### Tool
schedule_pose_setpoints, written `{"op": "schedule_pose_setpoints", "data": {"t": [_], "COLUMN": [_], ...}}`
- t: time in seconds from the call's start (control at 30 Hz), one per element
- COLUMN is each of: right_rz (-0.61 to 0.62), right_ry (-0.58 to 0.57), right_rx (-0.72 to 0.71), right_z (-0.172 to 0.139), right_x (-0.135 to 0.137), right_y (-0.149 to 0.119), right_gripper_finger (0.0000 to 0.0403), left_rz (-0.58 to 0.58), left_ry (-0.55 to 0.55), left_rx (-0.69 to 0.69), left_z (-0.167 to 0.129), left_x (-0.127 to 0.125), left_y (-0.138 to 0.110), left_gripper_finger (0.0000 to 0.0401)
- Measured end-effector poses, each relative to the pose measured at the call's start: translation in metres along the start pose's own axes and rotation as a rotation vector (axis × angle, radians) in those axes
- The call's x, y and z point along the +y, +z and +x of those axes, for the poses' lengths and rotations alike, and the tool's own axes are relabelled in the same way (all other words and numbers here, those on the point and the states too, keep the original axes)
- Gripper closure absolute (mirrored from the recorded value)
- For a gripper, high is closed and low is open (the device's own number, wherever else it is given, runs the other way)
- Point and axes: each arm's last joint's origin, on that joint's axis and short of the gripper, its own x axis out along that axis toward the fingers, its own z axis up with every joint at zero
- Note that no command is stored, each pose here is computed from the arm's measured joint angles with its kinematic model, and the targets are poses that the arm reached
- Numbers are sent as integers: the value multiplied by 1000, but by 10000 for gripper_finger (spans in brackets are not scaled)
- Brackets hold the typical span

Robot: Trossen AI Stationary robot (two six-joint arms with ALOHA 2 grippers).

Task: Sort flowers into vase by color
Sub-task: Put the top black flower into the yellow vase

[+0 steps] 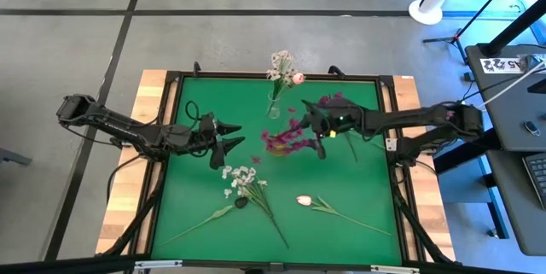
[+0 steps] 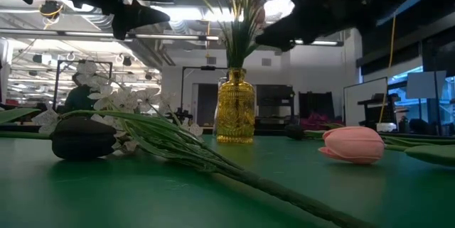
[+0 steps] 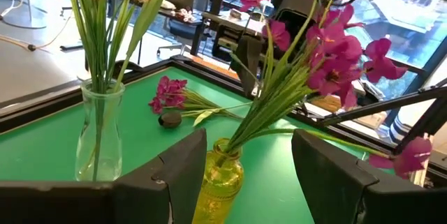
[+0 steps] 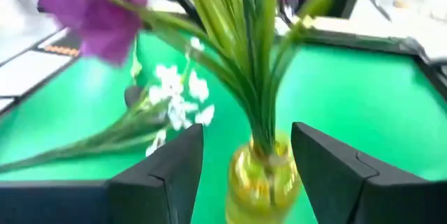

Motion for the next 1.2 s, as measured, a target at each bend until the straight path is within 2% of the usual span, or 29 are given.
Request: {"op": "schedule_pose_setpoints", "data": {"t": [0.17, 0.27, 0.43, 0.7, 0.93, 1.07, 1.2], "right_rz": [77, 152, 248, 474, 565, 613, 653], "right_ry": [8, -38, -248, -534, -848, -905, -890], "right_rx": [91, 126, 234, 610, 843, 939, 978], "right_z": [-26, -41, -58, -65, -63, -58, -51], "right_x": [9, 14, 15, 16, 13, 6, -8], "right_y": [5, 9, 4, -34, -63, -80, -93], "right_gripper_finger": [180, 180, 180, 180, 181, 181, 181], "left_rz": [-18, -16, -12, -10, -11, -15, -17], "left_ry": [-1, -11, -31, -37, -38, -43, -50], "left_rx": [7, 20, 30, 33, 33, 35, 40], "left_z": [0, -2, -3, -4, -4, -5, -6], "left_x": [0, -2, -6, -7, -7, -8, -9], "left_y": [-1, -3, -4, -5, -5, -5, -6], "left_gripper_finger": [195, 195, 195, 195, 195, 195, 195]}}
